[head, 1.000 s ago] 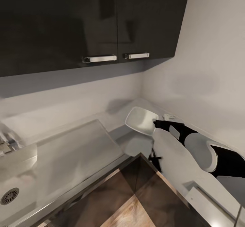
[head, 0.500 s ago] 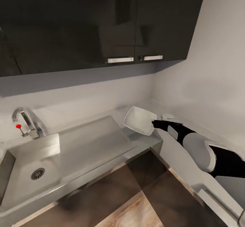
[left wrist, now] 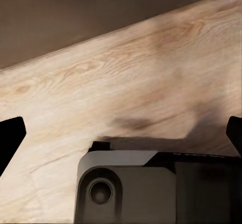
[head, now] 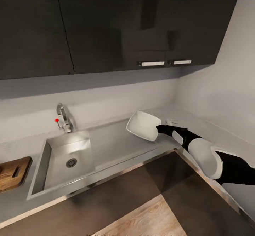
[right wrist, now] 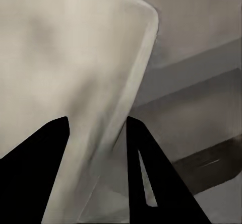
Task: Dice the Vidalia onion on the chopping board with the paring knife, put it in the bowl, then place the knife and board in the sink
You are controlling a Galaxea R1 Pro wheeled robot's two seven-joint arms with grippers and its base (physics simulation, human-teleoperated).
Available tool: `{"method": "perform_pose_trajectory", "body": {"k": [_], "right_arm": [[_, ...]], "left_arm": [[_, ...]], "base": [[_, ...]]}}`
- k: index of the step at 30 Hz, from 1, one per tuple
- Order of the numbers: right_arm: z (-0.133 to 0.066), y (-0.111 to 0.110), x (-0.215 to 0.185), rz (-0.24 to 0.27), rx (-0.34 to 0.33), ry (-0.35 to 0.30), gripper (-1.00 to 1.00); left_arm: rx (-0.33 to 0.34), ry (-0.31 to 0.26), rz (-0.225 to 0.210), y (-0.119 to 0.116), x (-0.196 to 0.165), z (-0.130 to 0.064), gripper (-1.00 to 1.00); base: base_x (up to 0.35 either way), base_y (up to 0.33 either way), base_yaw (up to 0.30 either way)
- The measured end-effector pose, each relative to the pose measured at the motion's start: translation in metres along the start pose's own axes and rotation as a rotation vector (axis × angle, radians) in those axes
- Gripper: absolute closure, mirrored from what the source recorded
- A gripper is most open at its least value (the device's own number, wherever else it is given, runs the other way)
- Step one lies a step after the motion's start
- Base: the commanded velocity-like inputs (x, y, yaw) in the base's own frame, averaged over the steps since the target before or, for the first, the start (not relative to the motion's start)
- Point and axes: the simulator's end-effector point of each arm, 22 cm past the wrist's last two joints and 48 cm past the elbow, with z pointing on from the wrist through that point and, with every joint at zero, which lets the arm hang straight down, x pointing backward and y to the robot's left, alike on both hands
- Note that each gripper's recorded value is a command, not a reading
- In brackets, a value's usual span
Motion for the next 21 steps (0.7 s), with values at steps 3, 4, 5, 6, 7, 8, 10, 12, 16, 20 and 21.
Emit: {"method": "perform_pose_trajectory", "body": {"k": [3,4,5,6,7,8,10,12,16,20,21], "right_arm": [[-0.0014,0.0014,-0.0022,-0.001,-0.001,-0.003,1.0],[-0.0019,0.0016,-0.003,-0.002,-0.001,-0.004,1.0],[-0.0024,0.0015,-0.0037,-0.002,0.0,-0.006,1.0],[-0.0028,0.0016,-0.0043,-0.002,0.0,-0.006,1.0],[-0.0032,0.0017,-0.0047,-0.002,0.001,-0.007,1.0],[-0.0033,0.0016,-0.0049,-0.003,0.001,-0.007,1.0],[-0.0036,0.0016,-0.0051,-0.004,0.001,-0.007,1.0],[-0.0037,0.0016,-0.0053,-0.004,0.001,-0.007,1.0],[-0.0037,0.0016,-0.005,-0.004,0.001,-0.007,1.0],[-0.0037,0.0017,-0.0053,-0.004,0.001,-0.007,1.0],[-0.0038,0.0016,-0.0053,-0.004,0.001,-0.007,1.0]], "left_arm": [[0.0,-0.004,-0.001,0.0,-0.0018,0.0001,-1.0],[-0.001,-0.005,-0.001,0.0001,-0.0021,0.0001,-1.0],[0.0,-0.006,0.0,-0.0001,-0.0025,0.0,-1.0],[0.0,-0.007,0.0,-0.0001,-0.003,0.0,-1.0],[0.0,-0.008,0.0,-0.0001,-0.0032,0.0,-1.0],[0.0,-0.008,0.0,-0.0001,-0.0032,0.0,-1.0],[0.0,-0.009,0.0,-0.0001,-0.0039,0.0001,-1.0],[0.0,-0.009,0.0,-0.0002,-0.0039,0.0001,-1.0],[0.0,-0.01,-0.001,-0.0003,-0.0044,0.0002,-1.0],[0.0,-0.01,0.0,-0.0002,-0.004,0.0001,-1.0],[0.0,-0.01,0.0,-0.0002,-0.004,0.0001,-1.0]], "base": [[-0.217,0.239,0.213],[-0.217,0.238,0.213],[-0.217,0.236,0.206],[-0.217,0.232,0.178],[-0.217,0.226,0.102],[-0.217,0.222,0.065],[-0.217,0.219,0.043],[-0.217,0.216,0.024],[-0.217,0.214,0.009],[-0.216,0.224,0.054],[-0.212,0.239,0.019]]}}
